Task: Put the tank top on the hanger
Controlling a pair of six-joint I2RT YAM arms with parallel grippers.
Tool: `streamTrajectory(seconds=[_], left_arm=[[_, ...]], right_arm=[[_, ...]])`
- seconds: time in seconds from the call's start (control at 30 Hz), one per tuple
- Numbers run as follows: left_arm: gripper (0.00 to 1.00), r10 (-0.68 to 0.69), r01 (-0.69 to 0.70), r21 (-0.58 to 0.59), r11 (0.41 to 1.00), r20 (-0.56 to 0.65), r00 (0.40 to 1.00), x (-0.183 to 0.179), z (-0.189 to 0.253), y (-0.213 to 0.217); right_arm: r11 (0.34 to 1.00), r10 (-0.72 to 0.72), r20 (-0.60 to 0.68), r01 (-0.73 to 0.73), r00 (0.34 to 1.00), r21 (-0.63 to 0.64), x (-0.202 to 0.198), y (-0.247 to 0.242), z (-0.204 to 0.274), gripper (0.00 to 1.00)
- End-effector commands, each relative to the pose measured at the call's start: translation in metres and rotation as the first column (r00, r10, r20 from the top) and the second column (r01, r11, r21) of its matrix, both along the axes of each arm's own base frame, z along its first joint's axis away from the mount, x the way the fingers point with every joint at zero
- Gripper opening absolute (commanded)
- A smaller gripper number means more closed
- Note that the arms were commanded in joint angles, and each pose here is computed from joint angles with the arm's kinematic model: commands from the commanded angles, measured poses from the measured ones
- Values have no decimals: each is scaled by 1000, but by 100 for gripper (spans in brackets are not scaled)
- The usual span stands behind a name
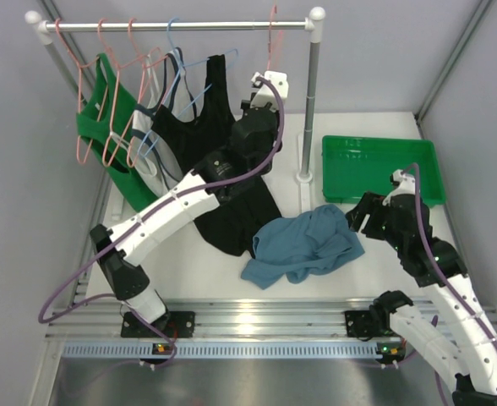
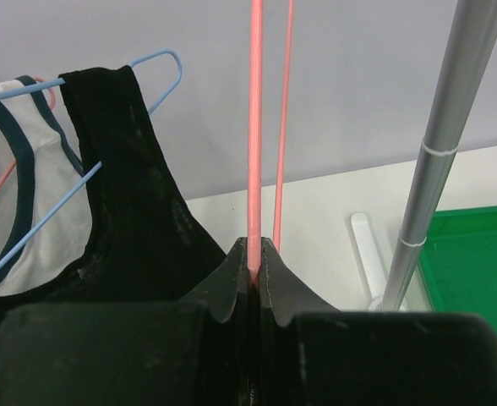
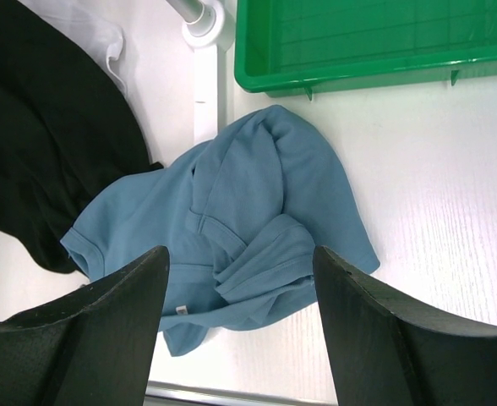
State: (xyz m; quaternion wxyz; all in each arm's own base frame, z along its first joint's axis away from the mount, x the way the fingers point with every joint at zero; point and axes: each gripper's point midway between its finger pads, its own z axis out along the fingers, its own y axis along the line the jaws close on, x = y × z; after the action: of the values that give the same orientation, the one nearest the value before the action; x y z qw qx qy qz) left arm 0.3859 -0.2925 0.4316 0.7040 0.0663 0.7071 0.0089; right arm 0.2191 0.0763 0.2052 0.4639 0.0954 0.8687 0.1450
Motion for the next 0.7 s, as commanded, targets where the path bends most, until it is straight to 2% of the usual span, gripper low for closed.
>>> streamTrajectory(seconds=[0.0,0.23,0.43,0.67], left_arm=[[0,-17,23,-76,997,67,998,-13,30,15],[0,-75,86,-103,991,105,992,-38,40,37],[0,-143,151,-75,986,102,985,-55,40,46],[0,-231,231,-13,973,22,973,-72,25,49]], right_arm=[[1000,21,32,-21,999,-7,3,3,8,69],[1000,24,17,-24,1000,-10,6,5,2,68],[999,33,-6,-33,999,0,10,10,-9,69],[1000,28,-46,-28,999,-3,14,12,-27,68]])
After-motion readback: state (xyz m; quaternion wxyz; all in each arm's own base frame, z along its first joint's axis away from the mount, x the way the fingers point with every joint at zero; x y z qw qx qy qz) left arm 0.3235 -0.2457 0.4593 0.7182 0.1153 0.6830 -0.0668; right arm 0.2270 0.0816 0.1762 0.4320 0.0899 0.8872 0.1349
